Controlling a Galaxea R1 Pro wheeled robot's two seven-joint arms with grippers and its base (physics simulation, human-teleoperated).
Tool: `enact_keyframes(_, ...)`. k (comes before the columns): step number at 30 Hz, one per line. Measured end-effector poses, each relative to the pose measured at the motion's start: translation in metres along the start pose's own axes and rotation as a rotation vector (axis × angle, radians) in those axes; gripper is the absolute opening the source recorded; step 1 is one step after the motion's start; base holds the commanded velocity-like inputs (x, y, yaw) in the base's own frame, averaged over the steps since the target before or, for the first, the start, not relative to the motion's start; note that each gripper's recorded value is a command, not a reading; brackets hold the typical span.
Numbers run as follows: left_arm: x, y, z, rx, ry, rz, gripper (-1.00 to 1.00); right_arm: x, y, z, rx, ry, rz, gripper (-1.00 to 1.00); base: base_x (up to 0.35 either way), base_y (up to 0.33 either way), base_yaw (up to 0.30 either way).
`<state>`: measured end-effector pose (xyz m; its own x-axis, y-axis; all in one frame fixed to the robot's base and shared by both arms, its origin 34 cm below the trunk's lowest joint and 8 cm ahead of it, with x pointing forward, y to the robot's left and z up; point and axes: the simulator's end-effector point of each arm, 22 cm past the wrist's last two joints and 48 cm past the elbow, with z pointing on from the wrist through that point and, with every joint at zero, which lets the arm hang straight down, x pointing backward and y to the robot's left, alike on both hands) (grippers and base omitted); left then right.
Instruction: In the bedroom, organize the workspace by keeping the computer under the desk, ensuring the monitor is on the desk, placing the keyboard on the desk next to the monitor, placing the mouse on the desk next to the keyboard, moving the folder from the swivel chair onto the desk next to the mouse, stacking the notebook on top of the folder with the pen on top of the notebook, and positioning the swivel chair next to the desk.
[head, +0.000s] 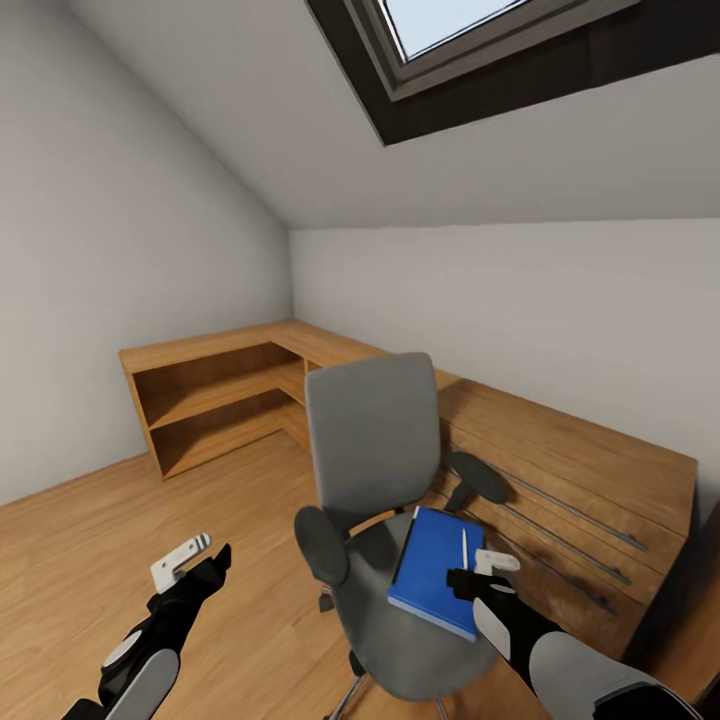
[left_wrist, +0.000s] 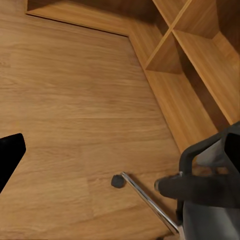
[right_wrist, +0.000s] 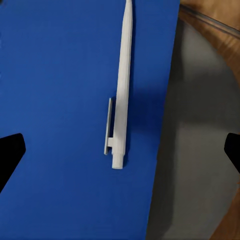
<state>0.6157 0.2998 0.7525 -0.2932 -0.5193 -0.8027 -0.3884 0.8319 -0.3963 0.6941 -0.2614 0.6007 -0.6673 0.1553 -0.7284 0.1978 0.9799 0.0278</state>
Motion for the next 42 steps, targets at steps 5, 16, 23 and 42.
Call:
enact_keyframes(5, 0.001, 0.000, 0.000, -0.001, 0.003, 0.001, 1.00, 0.000, 0.000, 0.000, 0.000, 0.000, 0.000, 1.00, 0.039, 0.000, 0.000)
enact_keyframes(16, 0.014, -0.003, 0.000, 0.007, 0.024, 0.021, 1.00, 0.000, 0.000, 0.000, 0.001, 0.000, 0.000, 1.00, 0.077, -0.004, 0.000)
enact_keyframes(23, 0.014, -0.004, 0.000, 0.007, 0.023, 0.017, 1.00, 0.000, -0.001, 0.000, 0.002, 0.000, 0.000, 1.00, 0.008, -0.001, 0.000)
enact_keyframes(42, 0.044, 0.011, 0.011, 0.008, 0.025, 0.016, 1.00, 0.028, -0.003, 0.021, 0.002, -0.001, 0.000, 1.00, 0.000, 0.000, 0.000)
